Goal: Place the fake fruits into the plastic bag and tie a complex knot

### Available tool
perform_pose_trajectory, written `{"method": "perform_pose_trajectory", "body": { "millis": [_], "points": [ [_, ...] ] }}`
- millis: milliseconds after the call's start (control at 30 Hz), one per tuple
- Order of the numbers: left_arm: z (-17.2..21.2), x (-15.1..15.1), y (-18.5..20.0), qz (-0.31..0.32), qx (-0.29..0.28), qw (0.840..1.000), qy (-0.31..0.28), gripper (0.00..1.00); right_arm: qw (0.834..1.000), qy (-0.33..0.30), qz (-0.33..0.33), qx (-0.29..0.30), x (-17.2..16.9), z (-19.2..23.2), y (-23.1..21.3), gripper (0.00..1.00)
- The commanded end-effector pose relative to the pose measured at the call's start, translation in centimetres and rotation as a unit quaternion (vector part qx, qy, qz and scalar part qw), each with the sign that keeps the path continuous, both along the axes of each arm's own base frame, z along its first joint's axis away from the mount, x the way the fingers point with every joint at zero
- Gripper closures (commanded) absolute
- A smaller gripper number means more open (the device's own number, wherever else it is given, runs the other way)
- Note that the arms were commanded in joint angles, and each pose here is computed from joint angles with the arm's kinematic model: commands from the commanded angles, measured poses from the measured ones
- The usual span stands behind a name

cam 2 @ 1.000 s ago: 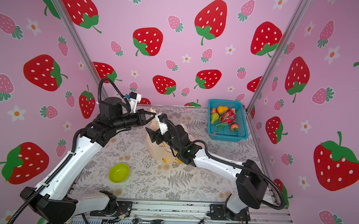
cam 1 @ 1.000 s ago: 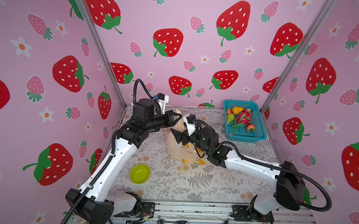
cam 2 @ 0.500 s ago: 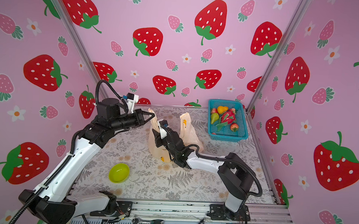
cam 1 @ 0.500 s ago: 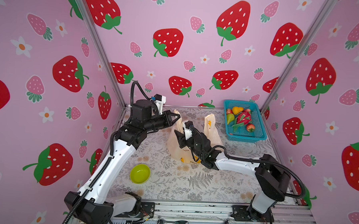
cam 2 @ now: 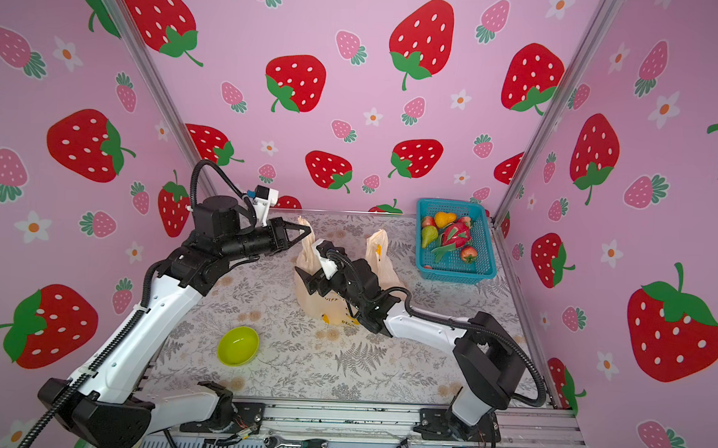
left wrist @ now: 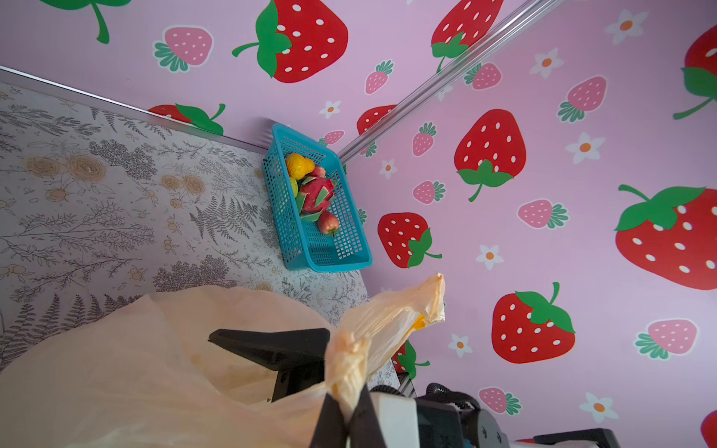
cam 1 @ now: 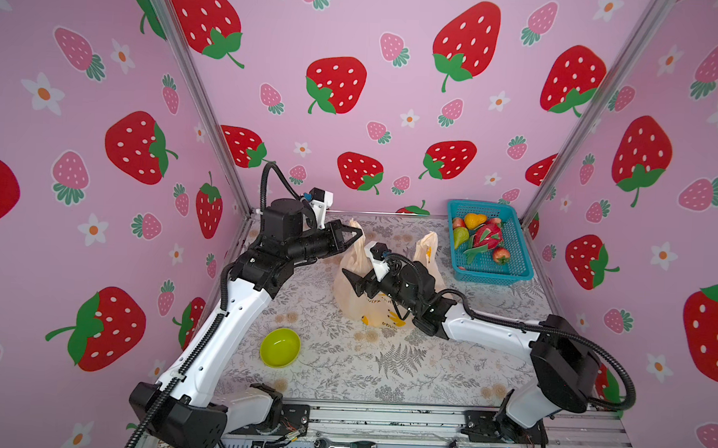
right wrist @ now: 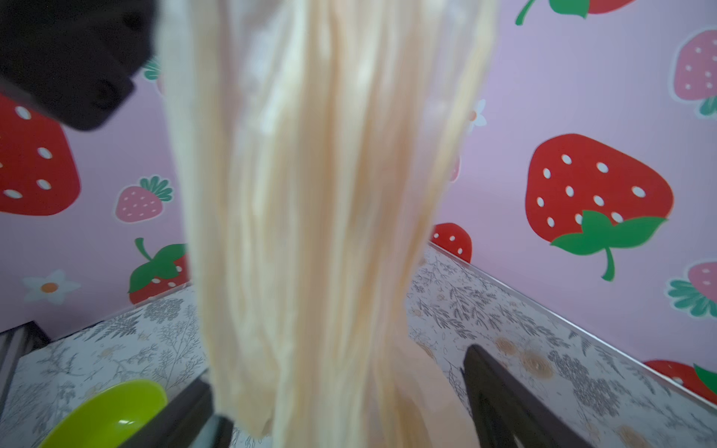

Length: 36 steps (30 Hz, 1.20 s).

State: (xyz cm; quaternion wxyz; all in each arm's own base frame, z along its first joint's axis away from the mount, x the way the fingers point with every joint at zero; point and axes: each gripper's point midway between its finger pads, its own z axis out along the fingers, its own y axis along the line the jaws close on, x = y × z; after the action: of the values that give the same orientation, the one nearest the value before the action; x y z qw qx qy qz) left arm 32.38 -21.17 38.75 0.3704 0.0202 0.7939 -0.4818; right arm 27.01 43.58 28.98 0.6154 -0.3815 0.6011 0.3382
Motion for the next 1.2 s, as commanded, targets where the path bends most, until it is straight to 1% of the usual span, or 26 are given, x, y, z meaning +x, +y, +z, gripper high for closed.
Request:
{"method": "perform_pose_trajectory", "body": {
  "millis": [0, 100, 167, 200, 233, 267, 300, 333, 400, 467, 567, 633, 700, 733, 800, 933, 1033, 1100, 1167],
  "points": [
    [1.4, 0.2, -0.3, -0.01, -0.014, 1.0, -0.019, 1.0, 0.992, -0.057, 0.109, -0.024, -1.6, 1.8, 0.6, 0.05],
    [1.5, 0.1, -0.3, -0.011, -0.014, 1.0, -0.02, 1.0, 0.98, -0.063, 0.189, -0.023, -2.1, 2.2, 0.9, 0.05],
    [1.5, 0.1, -0.3, -0.01, -0.014, 1.0, -0.022, 1.0, 0.971, -0.06, 0.232, -0.015, -2.3, 2.4, 1.2, 0.09],
    [1.5, 0.1, -0.2, -0.009, -0.013, 1.0, -0.022, 1.0, 0.968, -0.058, 0.246, -0.008, -2.2, 2.7, 1.2, 0.15],
    [1.6, 0.0, -0.2, -0.008, -0.013, 1.0, -0.023, 1.0, 0.964, -0.053, 0.26, -0.002, -2.1, 2.6, 1.2, 0.24],
    [1.7, 0.0, -0.1, -0.007, -0.013, 1.0, -0.025, 1.0, 0.961, -0.043, 0.274, 0.003, -2.2, 2.3, 1.3, 0.34],
    [1.7, 0.0, -0.1, -0.006, -0.012, 1.0, -0.026, 1.0, 0.957, -0.035, 0.289, 0.007, -2.5, 1.8, 1.4, 0.42],
    [1.8, 0.0, 0.0, -0.005, -0.012, 1.0, -0.027, 1.0, 0.954, -0.026, 0.298, 0.007, -2.6, 1.0, 1.4, 0.47],
    [1.9, 0.0, 0.0, -0.003, -0.012, 1.0, -0.029, 1.0, 0.949, 0.002, 0.316, 0.003, -3.1, -1.0, 1.6, 0.61],
    [1.8, 0.2, 0.1, -0.001, -0.012, 1.0, -0.028, 1.0, 0.946, 0.026, 0.322, 0.0, -3.4, -2.8, 1.5, 0.72],
    [1.7, 0.3, 0.1, -0.002, -0.014, 1.0, -0.024, 1.0, 0.951, 0.04, 0.307, -0.007, -3.3, -4.5, 1.0, 0.88],
    [1.6, 0.3, 0.1, -0.003, -0.015, 1.0, -0.024, 1.0, 0.957, 0.042, 0.288, -0.013, -3.0, -4.9, 0.7, 0.9],
    [1.6, 0.3, 0.1, -0.003, -0.016, 1.0, -0.025, 1.0, 0.963, 0.039, 0.266, -0.013, -2.5, -4.6, 0.4, 0.88],
    [1.5, 0.4, 0.1, -0.002, -0.015, 1.0, -0.023, 1.0, 0.968, 0.039, 0.249, -0.012, -2.0, -4.3, 0.3, 0.83],
    [1.5, 0.3, 0.1, -0.003, -0.016, 1.0, -0.021, 1.0, 0.976, 0.041, 0.214, -0.007, -0.9, -3.3, 0.2, 0.71],
    [1.4, 0.4, 0.1, 0.0, -0.019, 1.0, -0.018, 1.0, 0.99, 0.036, 0.136, 0.009, 0.2, -1.1, 0.2, 0.42],
    [1.3, 0.4, 0.0, 0.0, -0.023, 1.0, -0.014, 1.0, 0.996, 0.031, 0.075, 0.025, 0.7, 0.5, 0.2, 0.27],
    [1.1, 0.5, 0.0, 0.002, -0.025, 1.0, -0.011, 1.0, 0.998, 0.031, 0.04, 0.034, 0.8, 1.2, 0.2, 0.21],
    [1.1, 0.5, 0.0, 0.002, -0.029, 1.0, -0.009, 1.0, 0.998, 0.038, -0.017, 0.045, 1.6, 1.8, 0.2, 0.16]
  ]
}}
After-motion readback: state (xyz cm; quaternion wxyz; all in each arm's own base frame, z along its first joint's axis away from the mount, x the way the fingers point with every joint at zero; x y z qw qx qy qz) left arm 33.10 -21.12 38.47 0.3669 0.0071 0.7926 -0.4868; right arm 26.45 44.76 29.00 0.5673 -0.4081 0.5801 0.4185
